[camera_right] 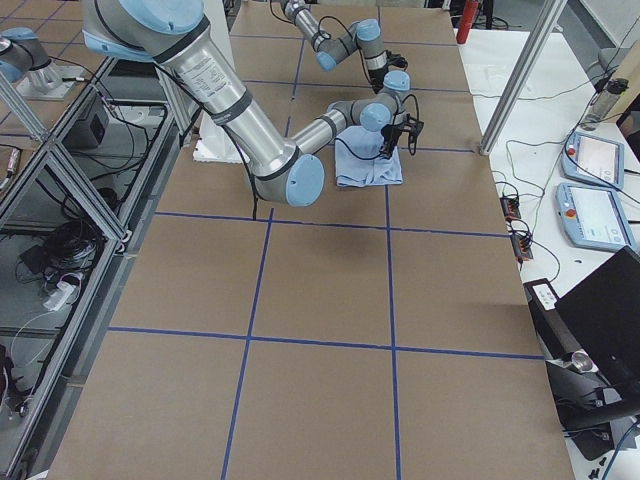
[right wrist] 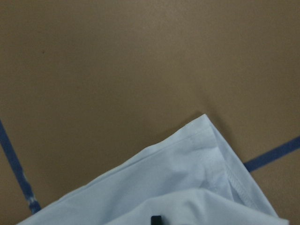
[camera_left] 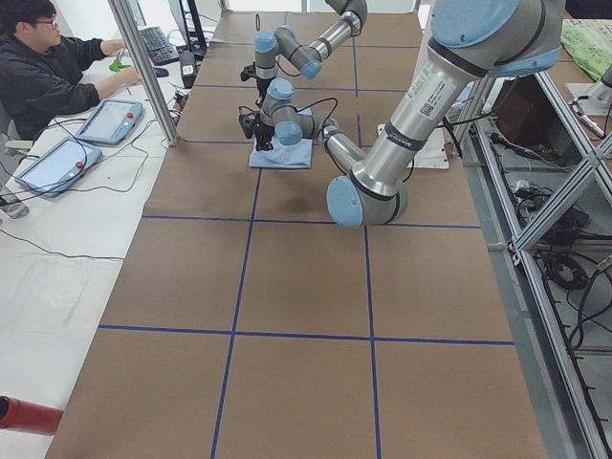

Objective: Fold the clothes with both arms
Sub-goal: 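Lay the folded edge at the far edge and open both grippers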

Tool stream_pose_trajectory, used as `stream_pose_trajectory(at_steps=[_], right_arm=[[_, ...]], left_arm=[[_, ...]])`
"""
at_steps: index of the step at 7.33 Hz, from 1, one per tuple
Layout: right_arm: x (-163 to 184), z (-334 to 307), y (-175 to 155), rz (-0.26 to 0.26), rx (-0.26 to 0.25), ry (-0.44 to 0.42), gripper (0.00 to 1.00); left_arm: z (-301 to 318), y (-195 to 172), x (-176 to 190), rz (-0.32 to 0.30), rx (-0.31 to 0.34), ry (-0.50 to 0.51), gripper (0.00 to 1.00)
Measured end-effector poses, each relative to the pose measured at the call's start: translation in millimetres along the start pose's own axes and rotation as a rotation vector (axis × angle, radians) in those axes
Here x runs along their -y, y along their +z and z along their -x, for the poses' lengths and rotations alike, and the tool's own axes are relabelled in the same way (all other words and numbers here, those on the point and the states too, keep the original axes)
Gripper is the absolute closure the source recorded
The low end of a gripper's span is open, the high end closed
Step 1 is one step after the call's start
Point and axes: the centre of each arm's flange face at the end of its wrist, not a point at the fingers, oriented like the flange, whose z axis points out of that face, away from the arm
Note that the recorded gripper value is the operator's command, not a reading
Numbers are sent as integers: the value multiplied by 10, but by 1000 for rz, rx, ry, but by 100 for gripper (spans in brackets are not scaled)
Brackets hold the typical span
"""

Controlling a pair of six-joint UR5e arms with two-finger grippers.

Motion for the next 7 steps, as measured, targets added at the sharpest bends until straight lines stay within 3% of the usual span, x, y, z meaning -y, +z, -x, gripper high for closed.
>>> stream_pose_trajectory(at_steps=[3, 5, 7], right_arm=[[213, 50, -154, -4, 32, -80, 0], [117, 90, -331, 25, 36, -98, 0], [-89, 86, -343, 25, -49, -139, 0]], left_arm=[[-123, 87, 155, -5, -17, 28, 0], [-77, -29, 164, 61, -23, 61, 0], [268, -352, 241, 112, -46, 111, 0]])
